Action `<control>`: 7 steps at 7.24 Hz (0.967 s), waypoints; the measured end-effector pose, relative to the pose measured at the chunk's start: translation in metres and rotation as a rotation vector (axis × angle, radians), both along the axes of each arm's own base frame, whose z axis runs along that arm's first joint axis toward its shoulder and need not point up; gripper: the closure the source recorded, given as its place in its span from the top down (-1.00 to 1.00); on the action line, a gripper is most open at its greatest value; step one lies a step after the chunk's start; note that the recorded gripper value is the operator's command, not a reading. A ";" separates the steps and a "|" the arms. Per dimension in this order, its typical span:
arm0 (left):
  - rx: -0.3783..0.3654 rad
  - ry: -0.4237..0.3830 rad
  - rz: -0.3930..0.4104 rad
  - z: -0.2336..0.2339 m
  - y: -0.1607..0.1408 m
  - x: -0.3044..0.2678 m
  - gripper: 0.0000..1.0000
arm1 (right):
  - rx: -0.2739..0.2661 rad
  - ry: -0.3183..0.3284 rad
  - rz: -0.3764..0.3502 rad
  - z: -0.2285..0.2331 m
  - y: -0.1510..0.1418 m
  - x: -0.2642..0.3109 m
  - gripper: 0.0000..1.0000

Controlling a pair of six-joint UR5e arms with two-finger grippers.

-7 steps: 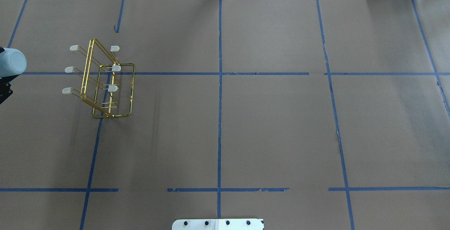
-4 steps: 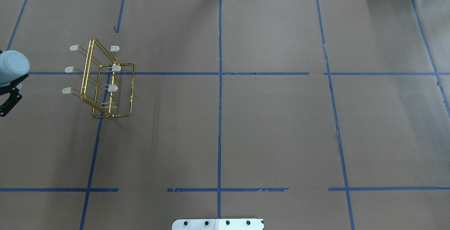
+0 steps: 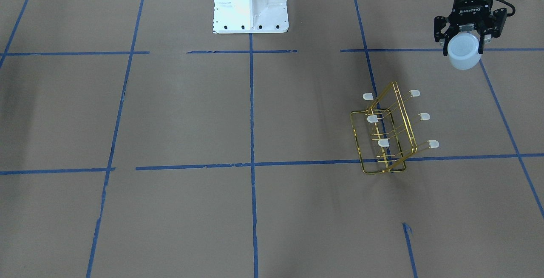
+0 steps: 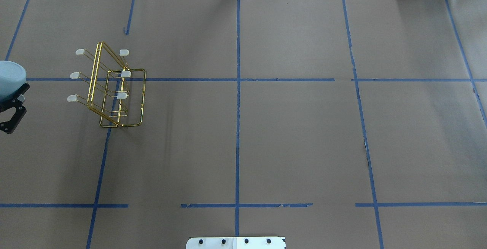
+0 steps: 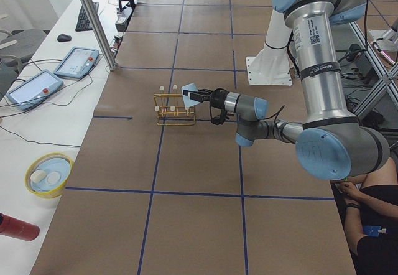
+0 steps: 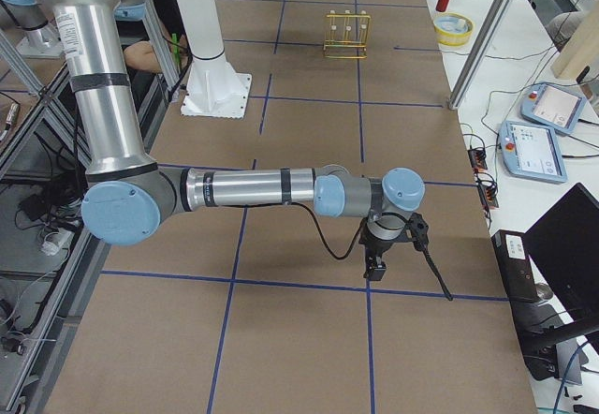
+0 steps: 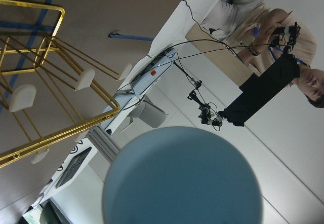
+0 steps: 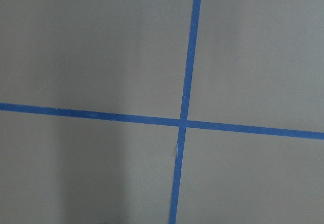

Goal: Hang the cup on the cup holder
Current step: 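Rotate the left gripper to tip the cup sideways, then move the tipped cup toward a white peg on the gold rack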

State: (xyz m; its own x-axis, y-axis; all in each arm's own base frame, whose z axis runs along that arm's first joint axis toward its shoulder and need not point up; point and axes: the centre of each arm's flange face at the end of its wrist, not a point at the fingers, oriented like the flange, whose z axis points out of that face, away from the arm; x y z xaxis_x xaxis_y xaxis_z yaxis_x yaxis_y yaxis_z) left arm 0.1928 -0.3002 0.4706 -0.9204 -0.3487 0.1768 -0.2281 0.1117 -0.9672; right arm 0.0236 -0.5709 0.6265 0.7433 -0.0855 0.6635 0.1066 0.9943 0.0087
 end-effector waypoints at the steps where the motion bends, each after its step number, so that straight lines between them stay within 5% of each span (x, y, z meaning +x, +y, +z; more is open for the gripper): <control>1: -0.045 0.097 -0.028 0.001 0.004 0.005 -1.00 | 0.000 0.000 0.000 0.000 0.000 0.000 1.00; 4: -0.141 0.364 -0.131 0.014 0.012 0.026 -1.00 | 0.000 0.000 0.000 0.000 0.000 0.000 1.00; 7: -0.151 0.507 -0.185 0.007 0.006 0.060 -1.00 | 0.000 0.000 0.000 0.000 0.000 0.000 1.00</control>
State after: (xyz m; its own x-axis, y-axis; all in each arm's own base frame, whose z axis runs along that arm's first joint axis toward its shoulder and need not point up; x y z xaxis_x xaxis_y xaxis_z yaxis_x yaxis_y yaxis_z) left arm 0.2528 -0.2941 0.4772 -0.7505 -0.1255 0.6488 -0.6587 0.0630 -0.7498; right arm 0.0236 -0.5709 0.6264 0.7432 -0.0857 0.6635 0.1066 0.9943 0.0089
